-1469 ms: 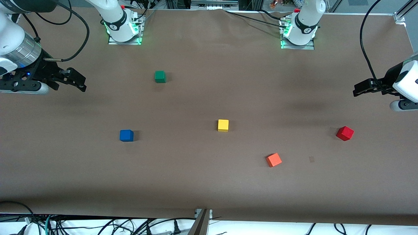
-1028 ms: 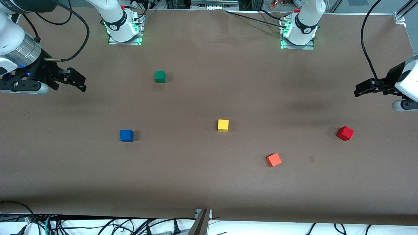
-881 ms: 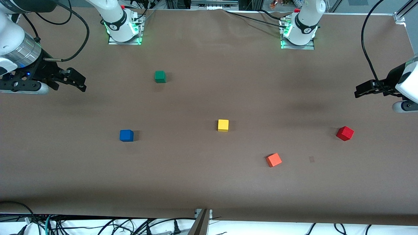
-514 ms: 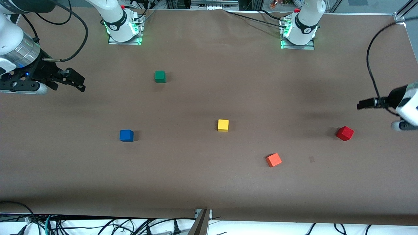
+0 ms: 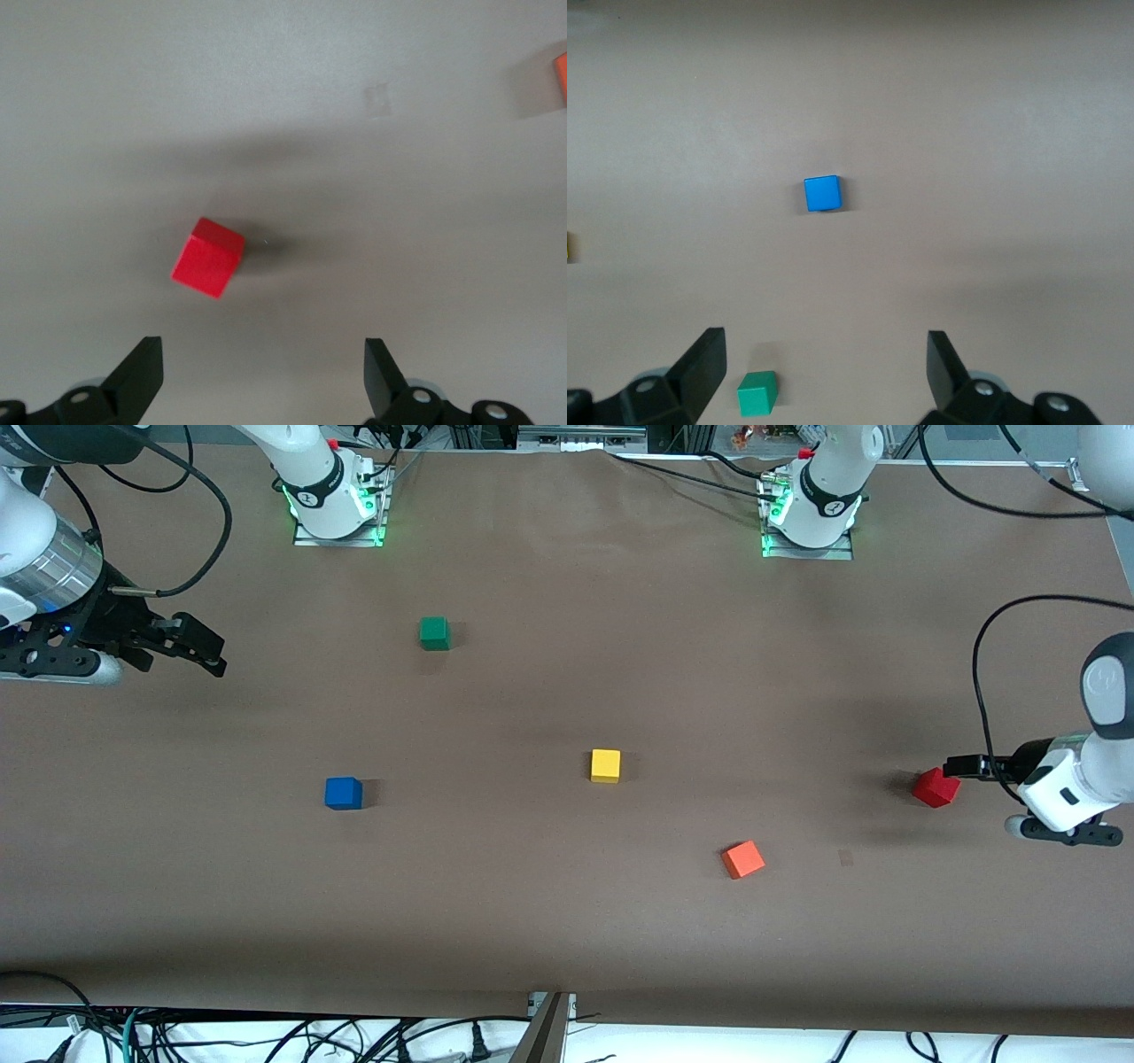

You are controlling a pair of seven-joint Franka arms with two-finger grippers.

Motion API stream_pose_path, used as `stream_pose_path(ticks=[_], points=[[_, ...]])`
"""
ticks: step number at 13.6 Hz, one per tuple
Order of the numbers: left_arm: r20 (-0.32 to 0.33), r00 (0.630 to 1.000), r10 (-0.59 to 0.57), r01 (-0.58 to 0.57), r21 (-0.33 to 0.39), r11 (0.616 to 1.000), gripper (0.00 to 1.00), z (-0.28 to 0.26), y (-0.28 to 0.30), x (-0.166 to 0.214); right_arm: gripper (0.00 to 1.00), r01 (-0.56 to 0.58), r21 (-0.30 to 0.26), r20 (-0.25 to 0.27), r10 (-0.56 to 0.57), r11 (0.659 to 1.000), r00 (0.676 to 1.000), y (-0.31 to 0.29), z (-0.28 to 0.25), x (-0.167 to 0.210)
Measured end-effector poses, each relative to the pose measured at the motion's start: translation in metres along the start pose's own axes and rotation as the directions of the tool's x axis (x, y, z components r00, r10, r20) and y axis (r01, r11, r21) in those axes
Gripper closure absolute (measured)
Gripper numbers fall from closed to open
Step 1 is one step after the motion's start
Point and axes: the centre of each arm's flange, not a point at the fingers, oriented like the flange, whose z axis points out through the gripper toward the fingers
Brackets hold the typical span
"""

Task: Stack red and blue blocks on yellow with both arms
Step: 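Lower the left gripper and close it on the red cube, then carry the red cube toward the yellow cube while the right gripper reaches the blue cube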

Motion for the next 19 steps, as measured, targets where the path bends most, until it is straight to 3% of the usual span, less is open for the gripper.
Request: stream_pose_path(ticks=[5, 11, 19], points=[[-0.058, 0.984, 0.166, -0.167, -0.001, 0.986, 0.00, 0.084, -0.044, 0.005, 0.00, 0.000, -0.001, 0.002, 0.000, 1.000, 1.000, 0.000, 0.001, 0.001], [-0.100, 0.920, 0.379, -0.373, 0.070, 0.925, 0.00, 0.136, -0.058, -0.002, 0.00, 0.001, 0.000, 0.000, -0.001, 1.000, 1.000, -0.001, 0.000, 0.001], [-0.062, 0.910, 0.409, -0.408, 0.030, 0.913, 0.00, 0.174, -0.055, -0.020, 0.00, 0.004, -0.003, 0.010, -0.004, 1.000, 1.000, -0.003, 0.007, 0.003]])
